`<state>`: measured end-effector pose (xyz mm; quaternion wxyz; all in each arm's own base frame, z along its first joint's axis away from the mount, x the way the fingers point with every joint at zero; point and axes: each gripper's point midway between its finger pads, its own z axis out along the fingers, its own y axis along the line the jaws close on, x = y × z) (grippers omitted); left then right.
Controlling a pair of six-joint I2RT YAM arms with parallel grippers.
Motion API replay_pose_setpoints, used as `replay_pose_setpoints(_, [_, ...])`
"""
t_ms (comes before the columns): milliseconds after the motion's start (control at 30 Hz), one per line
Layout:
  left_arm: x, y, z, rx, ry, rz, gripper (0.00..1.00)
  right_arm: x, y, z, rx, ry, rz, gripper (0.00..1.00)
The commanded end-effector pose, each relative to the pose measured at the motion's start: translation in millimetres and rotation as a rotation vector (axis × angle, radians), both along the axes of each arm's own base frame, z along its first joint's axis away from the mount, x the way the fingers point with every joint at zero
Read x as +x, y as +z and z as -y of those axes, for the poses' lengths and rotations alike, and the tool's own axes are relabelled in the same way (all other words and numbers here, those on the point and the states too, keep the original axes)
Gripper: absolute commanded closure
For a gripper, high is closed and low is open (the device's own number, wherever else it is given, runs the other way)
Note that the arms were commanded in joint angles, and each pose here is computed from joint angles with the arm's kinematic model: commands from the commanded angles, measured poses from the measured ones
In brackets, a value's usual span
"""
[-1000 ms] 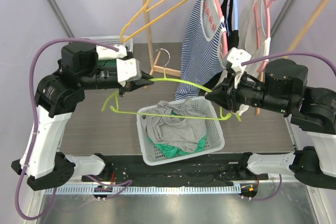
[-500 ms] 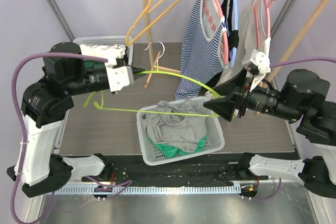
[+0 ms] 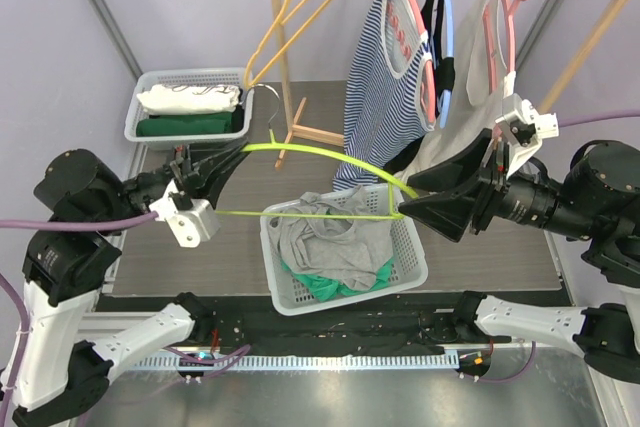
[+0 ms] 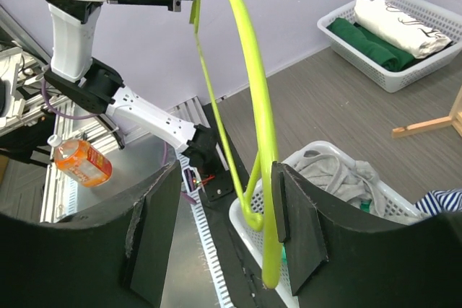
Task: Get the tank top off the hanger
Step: Place the hanger at the clothesline.
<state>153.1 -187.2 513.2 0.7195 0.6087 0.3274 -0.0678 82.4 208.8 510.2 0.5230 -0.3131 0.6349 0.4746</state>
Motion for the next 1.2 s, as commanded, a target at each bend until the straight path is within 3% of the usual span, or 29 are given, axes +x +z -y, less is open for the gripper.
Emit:
replay_pose_setpoints(0, [-2.8,44.2,-2.4,-0.073,0.0,0.213,1.0,-2.9,8.6,-15.1,0.036,0.055,-0.027,0.4])
replay_pose_setpoints(133, [-9.2,48.9,-4.3,-0.062,-0.011,0.278,1.0,-0.7,8.1,-20.7,0.028,0.063,-0.035,0.39])
replay_pose_setpoints(567, [-15.8,54.7,-4.4,-0.074,-0.033,0.283,1.0,10.2,-7.5,-34.6,-0.029,0.064,-0.037,0.4])
replay_pose_setpoints(867, [-21.8,49.6,-3.4,-0.071,-0.059,0.283,1.0,36.5,-22.1,-21.3,-0.092,-0.086,0.026,0.4])
replay_pose_setpoints(1167, [-17.1,53.2,-1.4,-0.091,-0.052,0.279,1.0,30.8,-56.5,-38.8,-0.143,-0.002,-0.03,0.44])
